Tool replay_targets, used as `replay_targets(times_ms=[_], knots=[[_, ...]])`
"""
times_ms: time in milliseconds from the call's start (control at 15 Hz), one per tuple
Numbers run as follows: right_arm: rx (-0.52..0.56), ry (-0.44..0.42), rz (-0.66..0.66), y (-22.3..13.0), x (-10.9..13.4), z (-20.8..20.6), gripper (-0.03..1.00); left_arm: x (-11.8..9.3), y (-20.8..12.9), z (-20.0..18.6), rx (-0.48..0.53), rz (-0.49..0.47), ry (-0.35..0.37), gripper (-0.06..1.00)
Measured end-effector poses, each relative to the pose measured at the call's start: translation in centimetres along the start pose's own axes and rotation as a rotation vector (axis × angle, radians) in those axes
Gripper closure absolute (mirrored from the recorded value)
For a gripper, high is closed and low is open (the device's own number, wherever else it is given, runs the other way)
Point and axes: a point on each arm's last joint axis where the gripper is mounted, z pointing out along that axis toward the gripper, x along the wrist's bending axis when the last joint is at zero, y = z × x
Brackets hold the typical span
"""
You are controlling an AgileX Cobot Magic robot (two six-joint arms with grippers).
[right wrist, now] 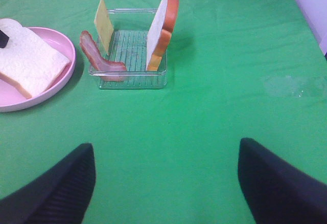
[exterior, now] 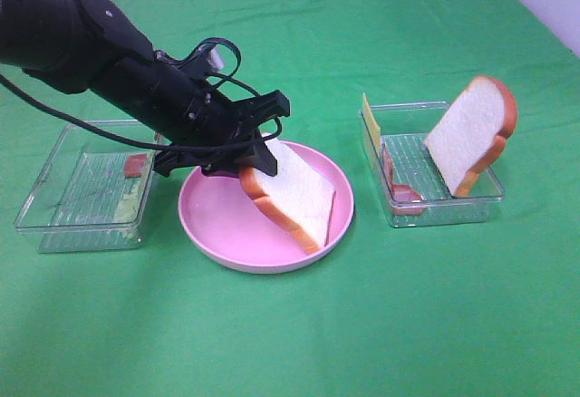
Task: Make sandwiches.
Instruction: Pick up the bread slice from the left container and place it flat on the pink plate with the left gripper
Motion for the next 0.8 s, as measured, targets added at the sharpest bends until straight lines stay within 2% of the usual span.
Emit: replay_targets(times_ms=[200, 267, 400, 467, 600, 800], knots=[[0.000, 0.000, 0.000, 0.0, 0.0, 0.0, 0.24, 0.1, 0.1, 0.2, -0.002, 0.034, 0.001, 0.73], [0.000, 0.000, 0.000, 0.0, 0.0, 0.0, 0.24, 0.1, 0.1, 0.2, -0.002, 0.044, 0.001, 0.66], [0.000, 0.000, 0.000, 0.0, 0.0, 0.0, 0.24, 0.1, 0.1, 0.1, -0.002, 0.075, 0.013, 0.36], [0.000, 0.000, 0.000, 0.0, 0.0, 0.0, 0.24, 0.0, 0.1, -0.2, -0.005, 0.105, 0.023, 0.25], [0.000, 0.000, 0.000, 0.0, 0.0, 0.0, 0.24, -0.4, 0.3, -1.4, -0.023, 0.174, 0.038, 0.15], [0.000, 0.000, 0.000, 0.0, 0.0, 0.0, 0.24, -2.1, 0.8, -4.8, -0.093, 0.286, 0.043, 0.12]])
